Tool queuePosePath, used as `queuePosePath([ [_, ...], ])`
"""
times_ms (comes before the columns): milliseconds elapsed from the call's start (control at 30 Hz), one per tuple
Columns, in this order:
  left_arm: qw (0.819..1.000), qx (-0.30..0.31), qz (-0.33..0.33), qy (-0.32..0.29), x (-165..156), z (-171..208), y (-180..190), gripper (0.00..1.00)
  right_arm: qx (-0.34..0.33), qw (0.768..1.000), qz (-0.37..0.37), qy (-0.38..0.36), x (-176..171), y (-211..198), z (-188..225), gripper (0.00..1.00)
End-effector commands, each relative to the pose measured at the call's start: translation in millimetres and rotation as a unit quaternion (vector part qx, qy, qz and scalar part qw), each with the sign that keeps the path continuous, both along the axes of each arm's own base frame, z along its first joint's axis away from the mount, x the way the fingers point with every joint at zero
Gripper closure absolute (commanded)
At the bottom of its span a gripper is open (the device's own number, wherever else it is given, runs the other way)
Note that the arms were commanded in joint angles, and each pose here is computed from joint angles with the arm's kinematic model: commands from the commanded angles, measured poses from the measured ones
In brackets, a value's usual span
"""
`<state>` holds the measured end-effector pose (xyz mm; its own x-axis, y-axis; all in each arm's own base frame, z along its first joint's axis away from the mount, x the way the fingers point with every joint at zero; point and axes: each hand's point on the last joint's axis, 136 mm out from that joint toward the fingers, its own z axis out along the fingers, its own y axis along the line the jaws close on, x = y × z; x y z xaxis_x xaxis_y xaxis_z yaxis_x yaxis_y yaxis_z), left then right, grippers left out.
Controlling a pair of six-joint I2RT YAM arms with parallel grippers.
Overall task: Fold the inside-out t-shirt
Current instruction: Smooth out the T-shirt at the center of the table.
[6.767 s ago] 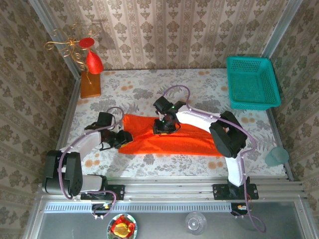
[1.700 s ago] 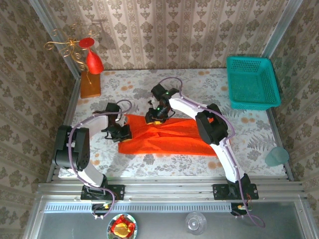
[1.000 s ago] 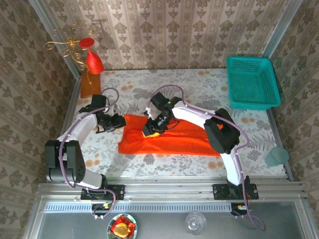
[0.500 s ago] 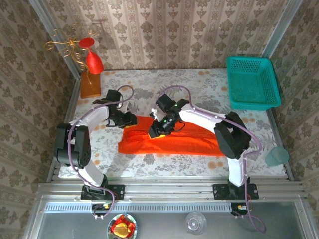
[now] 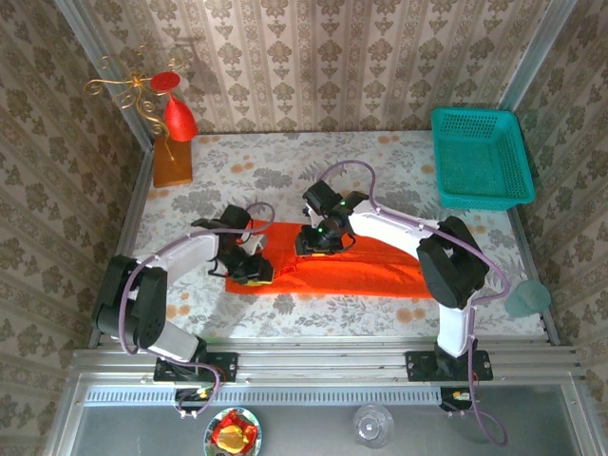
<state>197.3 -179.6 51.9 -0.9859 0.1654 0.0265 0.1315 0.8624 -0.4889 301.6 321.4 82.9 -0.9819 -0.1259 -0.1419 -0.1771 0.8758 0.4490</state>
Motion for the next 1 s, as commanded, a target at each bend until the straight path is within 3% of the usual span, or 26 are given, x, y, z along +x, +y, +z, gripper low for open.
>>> queuePosePath([
  [0, 0.999, 0.008, 0.03, -0.011, 0, 7, 6, 0.68, 0.015, 1.0, -0.014, 0.003, -1, 10, 5, 0.58],
  [200, 0.99, 0.006, 0.123, -0.064, 23, 25, 29, 0.67, 0.042, 0.998, -0.01, 0.038, -11, 29, -6, 0.57],
  [333, 0.981, -0.018, 0.181, -0.064, 25, 21, 44, 0.66, 0.061, 0.996, -0.011, 0.058, -13, 41, -16, 0.57],
  [533, 0.978, -0.023, 0.204, -0.041, 15, 4, 50, 0.63, 0.065, 0.995, -0.016, 0.076, -19, 46, -32, 0.59],
  [767, 0.976, -0.045, 0.214, -0.023, 13, -13, 43, 0.64, 0.061, 0.995, -0.025, 0.075, -22, 41, -37, 0.99],
  [967, 0.976, -0.047, 0.21, -0.024, 18, -13, 40, 0.7, 0.061, 0.995, -0.026, 0.074, -22, 41, -37, 1.0],
])
